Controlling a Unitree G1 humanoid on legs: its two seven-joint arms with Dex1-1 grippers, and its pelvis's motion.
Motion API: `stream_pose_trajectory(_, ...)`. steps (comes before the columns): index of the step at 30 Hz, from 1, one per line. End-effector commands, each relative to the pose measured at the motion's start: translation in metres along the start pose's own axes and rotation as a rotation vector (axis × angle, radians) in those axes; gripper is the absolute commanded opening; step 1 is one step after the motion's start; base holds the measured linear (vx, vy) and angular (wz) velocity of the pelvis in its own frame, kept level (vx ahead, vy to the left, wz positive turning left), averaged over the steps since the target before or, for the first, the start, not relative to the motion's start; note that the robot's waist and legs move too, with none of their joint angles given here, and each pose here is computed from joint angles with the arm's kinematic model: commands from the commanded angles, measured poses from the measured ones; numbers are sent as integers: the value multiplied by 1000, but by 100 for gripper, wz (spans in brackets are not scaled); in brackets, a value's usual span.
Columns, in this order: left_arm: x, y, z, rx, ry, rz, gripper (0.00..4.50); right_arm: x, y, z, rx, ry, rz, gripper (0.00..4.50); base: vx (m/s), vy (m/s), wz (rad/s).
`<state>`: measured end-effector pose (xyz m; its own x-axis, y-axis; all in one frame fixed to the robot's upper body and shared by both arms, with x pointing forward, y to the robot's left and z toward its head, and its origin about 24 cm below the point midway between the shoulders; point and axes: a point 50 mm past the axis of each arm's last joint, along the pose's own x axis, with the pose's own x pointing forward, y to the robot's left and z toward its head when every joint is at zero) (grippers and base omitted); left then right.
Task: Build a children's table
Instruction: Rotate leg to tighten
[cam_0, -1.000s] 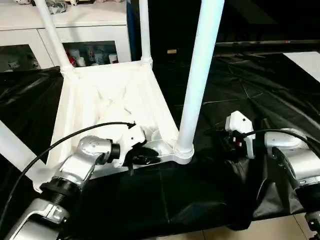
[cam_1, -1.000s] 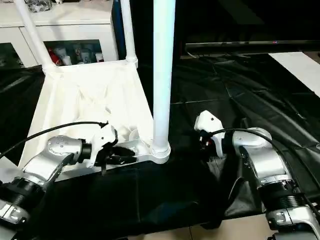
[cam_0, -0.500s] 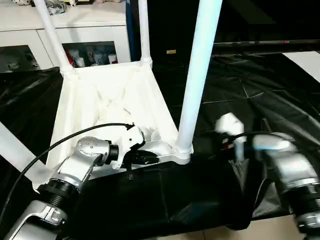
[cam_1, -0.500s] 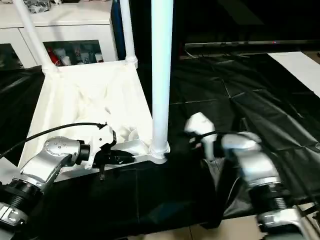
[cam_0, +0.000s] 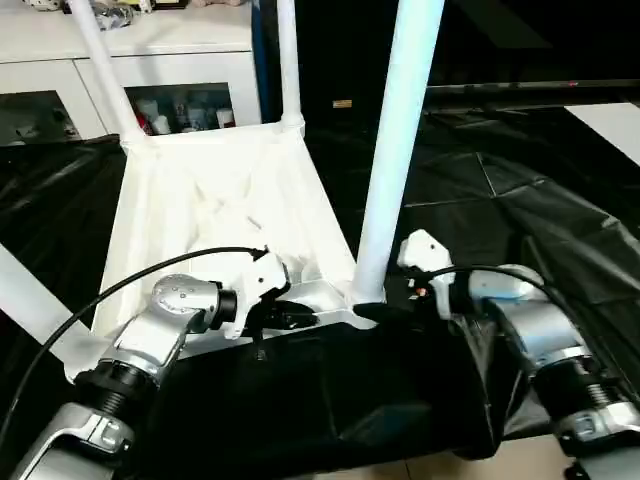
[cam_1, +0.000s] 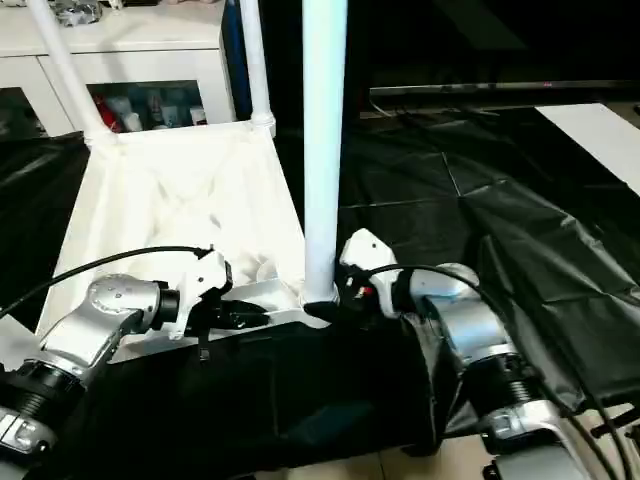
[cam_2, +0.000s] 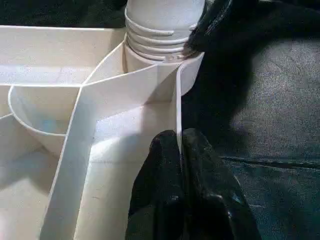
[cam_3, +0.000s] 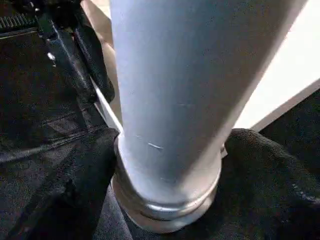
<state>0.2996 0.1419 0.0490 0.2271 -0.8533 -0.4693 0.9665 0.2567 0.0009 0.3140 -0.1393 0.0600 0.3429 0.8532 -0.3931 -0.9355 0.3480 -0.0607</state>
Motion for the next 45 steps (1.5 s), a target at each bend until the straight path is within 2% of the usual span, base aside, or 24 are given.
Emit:
stream_pose_trajectory(1,-1,-3,-12,-42,29,0,0,0,-5,5,-23,-1,-22,343,0,0,0)
stream_pose_trajectory(3,-1,-3,-13,-44,32,3,0,1,-5,4,-25,3,-18,311,0,0,0)
stream_pose_trajectory(6,-1,-3,-13,-45,34,7,0,2,-5,3,-25,3,-22,304,0,0,0)
stream_pose_trajectory(8,-1,-2,-14,-56,32,23,0,4,-7,3,-9,-6,-53,284,0,0,0)
stream_pose_trajectory(10,2,1,-14,-69,32,69,0,8,-10,-1,24,-9,-132,280,0,0,0)
stream_pose_trajectory(13,21,8,-7,-100,28,188,0,23,-15,-19,200,3,-396,276,0,0,0)
stream_pose_trajectory(14,28,9,-4,-112,28,215,0,27,-15,-21,256,-13,-457,275,0,0,0)
stream_pose_trajectory(16,34,12,0,-124,23,249,0,32,-14,-23,299,-14,-510,275,0,0,0)
stream_pose_trajectory(17,43,15,6,-140,18,296,0,39,-13,-25,344,-2,-580,274,0,0,0)
stream_pose_trajectory(20,56,19,14,-147,20,373,0,52,-9,-22,401,-14,-635,274,0,0,0)
stream_pose_trajectory(21,66,18,19,-129,27,390,0,65,-4,-12,383,-37,-610,274,0,0,0)
stream_pose_trajectory(22,68,18,20,-123,29,392,0,68,-2,-10,376,-43,-603,274,0,0,0)
stream_pose_trajectory(24,75,17,24,-113,22,376,0,77,3,2,302,-77,-540,274,-6,26,0)
stream_pose_trajectory(26,75,16,27,-110,6,347,0,76,5,10,290,-145,-479,343,-6,55,-6)
stream_pose_trajectory(28,70,15,26,-93,-12,306,0,68,4,14,255,-185,-417,343,0,0,0)
stream_pose_trajectory(30,66,15,24,-93,-19,285,0,61,1,14,237,-193,-377,381,0,0,0)
stream_pose_trajectory(32,58,14,20,-82,-26,246,0,49,-2,15,186,-192,-311,392,0,0,0)
stream_pose_trajectory(36,40,8,10,-35,-36,124,0,19,-12,14,60,-136,-225,392,0,0,0)
stream_pose_trajectory(37,39,7,9,-32,-37,117,0,18,-12,14,56,-133,-224,392,0,0,0)
stream_pose_trajectory(39,29,3,4,-9,-32,47,0,5,-15,11,5,-96,-171,392,0,0,0)
stream_pose_trajectory(45,14,2,1,6,-42,-7,0,-6,-8,5,-51,-22,-32,392,39,-14,3)
